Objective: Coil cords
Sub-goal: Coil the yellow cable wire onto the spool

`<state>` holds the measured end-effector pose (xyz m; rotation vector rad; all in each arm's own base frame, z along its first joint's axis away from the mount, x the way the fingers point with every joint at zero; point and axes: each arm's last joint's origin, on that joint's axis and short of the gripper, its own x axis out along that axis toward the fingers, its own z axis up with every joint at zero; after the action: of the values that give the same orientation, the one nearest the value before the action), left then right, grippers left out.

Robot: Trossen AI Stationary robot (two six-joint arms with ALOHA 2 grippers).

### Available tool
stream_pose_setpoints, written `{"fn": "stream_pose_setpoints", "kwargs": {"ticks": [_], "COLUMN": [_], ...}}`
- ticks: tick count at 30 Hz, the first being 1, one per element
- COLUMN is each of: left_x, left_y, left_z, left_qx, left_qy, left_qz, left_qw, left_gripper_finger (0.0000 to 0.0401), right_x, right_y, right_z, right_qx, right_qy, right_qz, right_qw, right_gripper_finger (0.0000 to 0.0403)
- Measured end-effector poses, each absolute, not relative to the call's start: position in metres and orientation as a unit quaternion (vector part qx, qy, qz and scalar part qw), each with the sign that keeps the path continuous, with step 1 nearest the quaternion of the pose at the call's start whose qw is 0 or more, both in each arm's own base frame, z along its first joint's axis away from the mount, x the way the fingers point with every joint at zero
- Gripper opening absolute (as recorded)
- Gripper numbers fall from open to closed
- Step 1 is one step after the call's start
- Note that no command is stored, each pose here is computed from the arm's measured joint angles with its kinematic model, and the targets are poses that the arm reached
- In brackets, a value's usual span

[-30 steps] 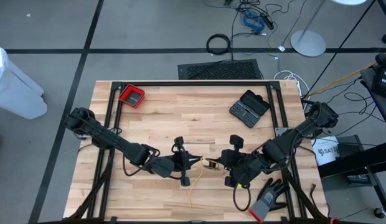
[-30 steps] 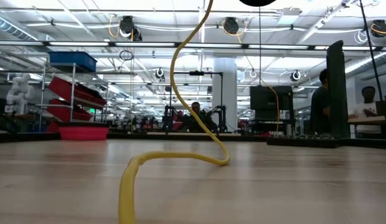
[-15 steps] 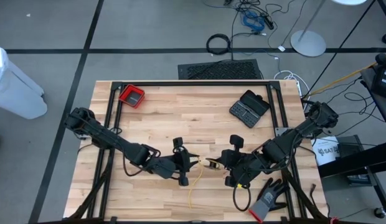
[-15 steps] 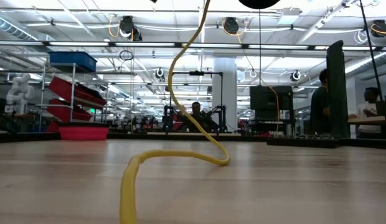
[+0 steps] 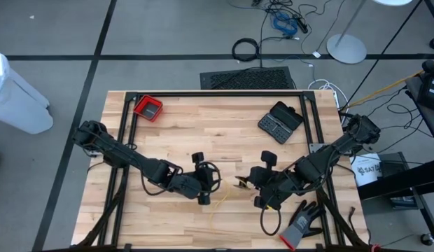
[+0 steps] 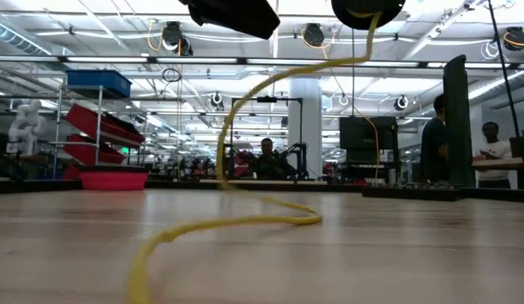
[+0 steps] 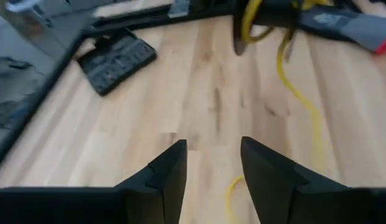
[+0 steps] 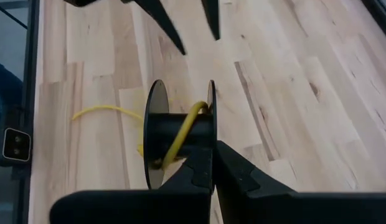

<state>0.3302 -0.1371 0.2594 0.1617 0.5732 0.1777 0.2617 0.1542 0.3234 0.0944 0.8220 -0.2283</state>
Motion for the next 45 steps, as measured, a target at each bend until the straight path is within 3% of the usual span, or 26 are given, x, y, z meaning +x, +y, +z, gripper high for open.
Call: {"fn": "stream_pose_setpoints", "kwargs": {"ticks": [13,24,30,40,45], "left_x": [0.329,0.321,0.329,0.328,0.330], "left_y": [-0.145,-0.172,-0.174,-0.200,-0.207], "left_z": [0.254,0.209,0.169,0.131,0.117], "left_qx": [-0.004,0.016,0.047,0.058,0.078], "left_qy": [0.296,0.329,0.327,0.330,0.312], "left_qz": [0.011,-0.065,0.000,-0.005,0.011], "left_qw": [0.955,0.942,0.944,0.942,0.947], "left_gripper_finger": [0.0158,0.0158,0.0161,0.0272,0.0289], "right_x": [0.262,0.262,0.261,0.257,0.257], "right_y": [0.154,0.154,0.155,0.162,0.162], "right_z": [0.323,0.324,0.324,0.324,0.324], "right_qx": [0.048,0.053,0.052,0.052,0.052], "right_qy": [0.398,0.396,0.397,0.398,0.397], "right_qz": [-0.111,-0.114,-0.112,-0.102,-0.104], "right_qw": [0.909,0.910,0.910,0.910,0.910], "right_gripper_finger": [0.0000,0.0000,0.0000,0.0000,0.0000]}}
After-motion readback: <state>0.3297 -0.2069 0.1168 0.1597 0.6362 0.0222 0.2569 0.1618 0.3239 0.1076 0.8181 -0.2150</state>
